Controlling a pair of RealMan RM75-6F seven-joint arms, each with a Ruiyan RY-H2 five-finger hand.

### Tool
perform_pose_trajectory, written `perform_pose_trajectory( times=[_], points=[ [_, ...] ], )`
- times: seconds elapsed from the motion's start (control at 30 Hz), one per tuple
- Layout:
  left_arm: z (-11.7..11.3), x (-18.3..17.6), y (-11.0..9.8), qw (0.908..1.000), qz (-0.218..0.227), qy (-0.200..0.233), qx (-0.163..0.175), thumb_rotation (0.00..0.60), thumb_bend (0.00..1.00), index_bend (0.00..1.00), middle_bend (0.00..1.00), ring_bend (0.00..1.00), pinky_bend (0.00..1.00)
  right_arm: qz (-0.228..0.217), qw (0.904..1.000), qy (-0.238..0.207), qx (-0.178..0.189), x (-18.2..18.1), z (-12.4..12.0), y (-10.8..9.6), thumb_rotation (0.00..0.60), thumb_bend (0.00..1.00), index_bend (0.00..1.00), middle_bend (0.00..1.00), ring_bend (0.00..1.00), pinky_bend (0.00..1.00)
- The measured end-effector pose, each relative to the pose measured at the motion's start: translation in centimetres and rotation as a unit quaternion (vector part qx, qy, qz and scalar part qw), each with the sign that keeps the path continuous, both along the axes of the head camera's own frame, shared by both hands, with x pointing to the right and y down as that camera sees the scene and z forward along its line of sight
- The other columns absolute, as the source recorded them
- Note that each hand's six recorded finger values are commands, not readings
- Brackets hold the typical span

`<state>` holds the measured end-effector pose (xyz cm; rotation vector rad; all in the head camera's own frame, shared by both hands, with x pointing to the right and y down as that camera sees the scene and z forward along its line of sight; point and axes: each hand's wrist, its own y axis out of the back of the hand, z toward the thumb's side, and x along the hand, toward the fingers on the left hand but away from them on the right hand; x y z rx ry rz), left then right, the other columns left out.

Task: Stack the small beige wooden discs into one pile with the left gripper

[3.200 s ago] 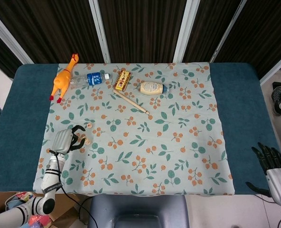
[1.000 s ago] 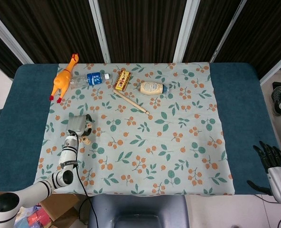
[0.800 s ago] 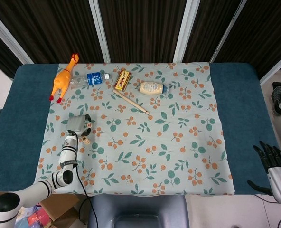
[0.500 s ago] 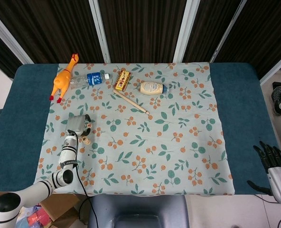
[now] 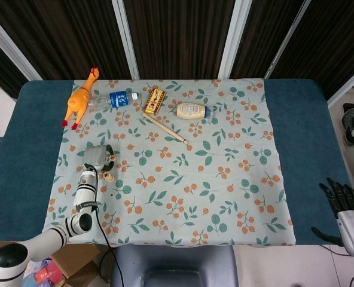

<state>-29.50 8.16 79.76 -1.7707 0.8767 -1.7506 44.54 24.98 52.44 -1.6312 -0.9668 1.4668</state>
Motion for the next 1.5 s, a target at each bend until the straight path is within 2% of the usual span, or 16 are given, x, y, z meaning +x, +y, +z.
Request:
perform_pose_trajectory(
  times=[0.47, 0.67, 0.87, 1.13, 1.27, 1.5],
  points=[
    [-0.3, 0.4, -0.1, 0.9999, -0.003, 0.013, 0.01, 0.6, 0.38, 0.53, 1.0, 1.0, 1.0, 0.001, 1.0, 0.0, 0.0, 0.0, 0.0, 0.0, 0.6, 0.16, 0.0, 0.0, 0.0, 0.0],
    [-1.2, 0.8, -0.5, 0.9992, -0.005, 0.03, 0.027, 0.6, 0.39, 0.55, 1.0, 1.0, 1.0, 0.0, 1.0, 0.0, 0.0, 0.0, 0.0, 0.0, 0.6, 0.16, 0.0, 0.0, 0.0, 0.0],
    [-3.1, 1.3, -0.5, 0.9973, -0.003, 0.064, 0.037, 0.6, 0.39, 0.54, 1.0, 1.0, 1.0, -0.002, 1.0, 0.0, 0.0, -0.1, 0.0, 0.0, 0.6, 0.16, 0.0, 0.0, 0.0, 0.0],
    [-6.5, 1.2, 2.1, 0.9936, 0.008, 0.112, 0.015, 0.6, 0.39, 0.54, 1.0, 1.0, 1.0, -0.01, 0.9999, 0.001, -0.006, -0.4, 0.3, 0.2, 0.6, 0.16, 0.0, 0.0, 0.0, 0.0],
    [-7.6, -0.3, 3.6, 0.9945, 0.011, 0.103, 0.012, 0.6, 0.39, 0.54, 1.0, 1.0, 1.0, -0.014, 0.9999, -0.002, -0.006, -0.6, 0.2, 0.3, 0.6, 0.16, 0.0, 0.0, 0.0, 0.0],
    [-7.7, -1.7, 4.5, 0.9964, 0.011, 0.084, 0.007, 0.6, 0.39, 0.53, 1.0, 1.0, 1.0, -0.016, 0.9999, -0.006, -0.003, -0.7, 0.0, 0.4, 0.6, 0.16, 0.0, 0.0, 0.0, 0.0]
  ],
)
